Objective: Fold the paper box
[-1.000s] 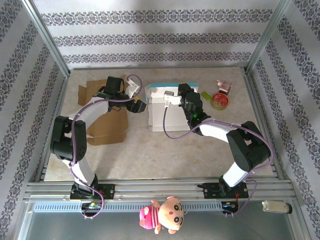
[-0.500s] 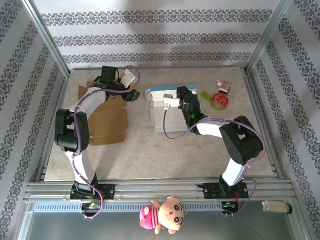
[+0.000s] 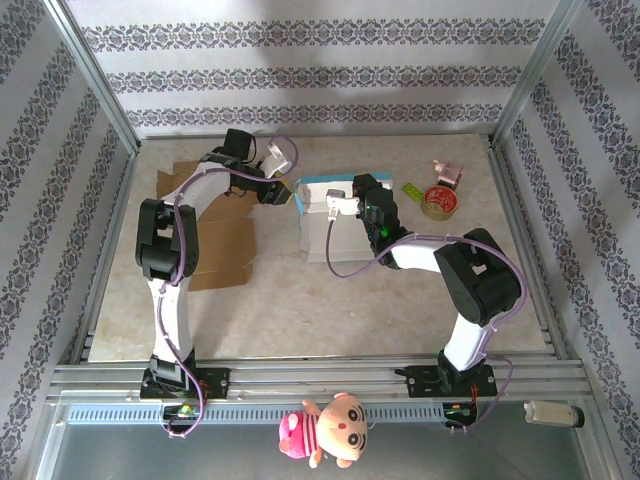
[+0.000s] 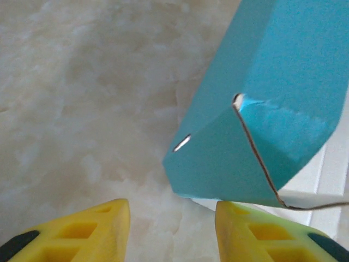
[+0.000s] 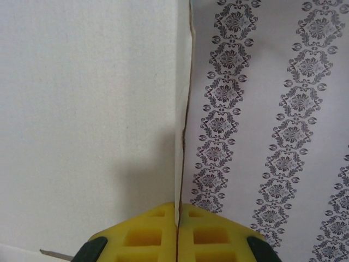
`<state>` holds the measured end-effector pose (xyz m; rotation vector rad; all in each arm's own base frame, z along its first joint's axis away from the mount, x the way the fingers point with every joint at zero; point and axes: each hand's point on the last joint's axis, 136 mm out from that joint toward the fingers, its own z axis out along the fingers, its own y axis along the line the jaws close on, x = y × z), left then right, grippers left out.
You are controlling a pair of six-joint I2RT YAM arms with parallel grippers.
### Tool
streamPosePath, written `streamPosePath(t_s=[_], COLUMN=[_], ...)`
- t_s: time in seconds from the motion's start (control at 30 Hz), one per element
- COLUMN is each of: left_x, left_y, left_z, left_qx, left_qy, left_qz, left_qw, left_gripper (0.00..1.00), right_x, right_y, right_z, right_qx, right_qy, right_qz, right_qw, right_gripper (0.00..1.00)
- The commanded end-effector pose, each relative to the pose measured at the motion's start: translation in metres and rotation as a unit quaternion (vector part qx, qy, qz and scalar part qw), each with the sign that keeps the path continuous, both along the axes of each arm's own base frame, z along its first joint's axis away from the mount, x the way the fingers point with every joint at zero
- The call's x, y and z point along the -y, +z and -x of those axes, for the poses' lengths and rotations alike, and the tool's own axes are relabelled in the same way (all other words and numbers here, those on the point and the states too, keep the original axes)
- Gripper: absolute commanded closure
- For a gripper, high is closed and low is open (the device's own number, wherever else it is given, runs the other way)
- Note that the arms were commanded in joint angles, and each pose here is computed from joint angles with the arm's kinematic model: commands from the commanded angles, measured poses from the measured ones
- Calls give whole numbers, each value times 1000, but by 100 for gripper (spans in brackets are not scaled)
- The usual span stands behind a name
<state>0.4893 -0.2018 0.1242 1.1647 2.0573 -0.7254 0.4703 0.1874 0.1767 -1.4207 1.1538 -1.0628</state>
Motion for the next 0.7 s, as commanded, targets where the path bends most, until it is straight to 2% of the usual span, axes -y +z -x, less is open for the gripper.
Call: streamPosePath(t_s=[0.0, 0.1, 0.53, 0.67], left_x=[18, 26, 46, 52], left_y=[13, 17, -15, -15], left_z=[10, 15, 12, 17], left_qx=[-4, -20, -63, -67], left_qy=[-41, -55, -26, -22], left_qz=[29, 47, 29, 44], left_qw=[999, 997, 997, 996], left_gripper=[57, 56, 55, 46], right_x=[-4, -4, -5, -3], right_y=[20, 19, 19, 18], right_z=[-7, -7, -5, -5], right_qx=[30, 29, 30, 30], right_qy=[6, 6, 6, 3], right_qz=[-17, -17, -24, -23], right_qw=[999, 999, 999, 999], right_gripper=[93, 93, 93, 93])
